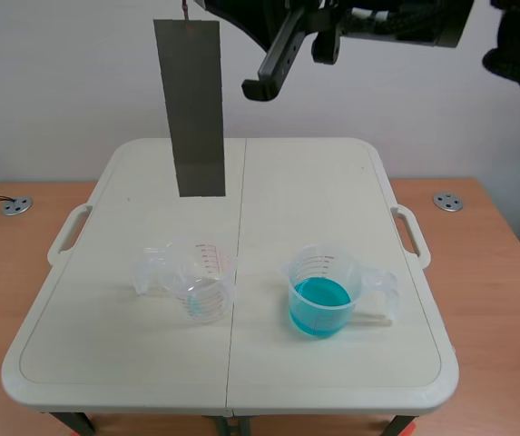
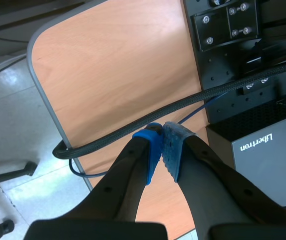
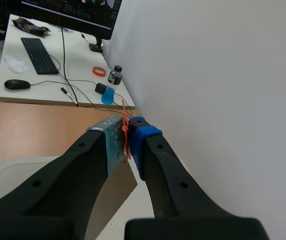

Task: Hold the metal plate by the orange handle, dip it into the blue solution, take it out and point at it, then put the plate back in the beaker on the left.
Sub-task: 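Put the plate into the left beaker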

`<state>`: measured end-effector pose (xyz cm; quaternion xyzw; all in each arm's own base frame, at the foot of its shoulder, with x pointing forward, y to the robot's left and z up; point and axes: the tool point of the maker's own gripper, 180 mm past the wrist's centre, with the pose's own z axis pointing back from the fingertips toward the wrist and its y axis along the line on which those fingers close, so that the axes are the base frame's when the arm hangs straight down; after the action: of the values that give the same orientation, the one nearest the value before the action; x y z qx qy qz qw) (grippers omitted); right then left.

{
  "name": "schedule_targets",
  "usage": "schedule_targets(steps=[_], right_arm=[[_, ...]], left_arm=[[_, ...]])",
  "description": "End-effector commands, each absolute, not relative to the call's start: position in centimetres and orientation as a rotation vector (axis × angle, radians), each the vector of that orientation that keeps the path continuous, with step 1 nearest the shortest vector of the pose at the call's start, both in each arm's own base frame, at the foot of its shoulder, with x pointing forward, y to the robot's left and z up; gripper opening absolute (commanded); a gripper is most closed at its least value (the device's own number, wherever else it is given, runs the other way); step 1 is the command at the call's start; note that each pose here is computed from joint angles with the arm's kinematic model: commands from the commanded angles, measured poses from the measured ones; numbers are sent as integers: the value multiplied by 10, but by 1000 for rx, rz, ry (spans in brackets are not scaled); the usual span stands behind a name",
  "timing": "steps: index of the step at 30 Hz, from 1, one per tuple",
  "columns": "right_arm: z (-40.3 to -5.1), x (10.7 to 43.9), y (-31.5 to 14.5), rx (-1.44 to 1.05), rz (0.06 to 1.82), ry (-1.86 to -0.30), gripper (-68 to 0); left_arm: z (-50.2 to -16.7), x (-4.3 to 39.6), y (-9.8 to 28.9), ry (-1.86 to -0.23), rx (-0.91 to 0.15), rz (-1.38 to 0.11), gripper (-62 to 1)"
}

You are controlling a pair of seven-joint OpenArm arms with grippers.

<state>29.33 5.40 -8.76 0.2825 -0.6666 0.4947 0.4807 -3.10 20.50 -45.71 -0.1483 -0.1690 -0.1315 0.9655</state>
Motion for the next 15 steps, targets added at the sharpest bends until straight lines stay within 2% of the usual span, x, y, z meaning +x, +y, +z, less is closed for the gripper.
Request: schedule_targets(steps=[1,15], right_arm=[[-75,296,56,706,1196,-1667,-664],[-101,315,77,753,1143,-1594,-664]], left_arm=[[-453,-27,205,-359,-305,-274,-597],[-455,-19,205,-371,-301,-275,-597]])
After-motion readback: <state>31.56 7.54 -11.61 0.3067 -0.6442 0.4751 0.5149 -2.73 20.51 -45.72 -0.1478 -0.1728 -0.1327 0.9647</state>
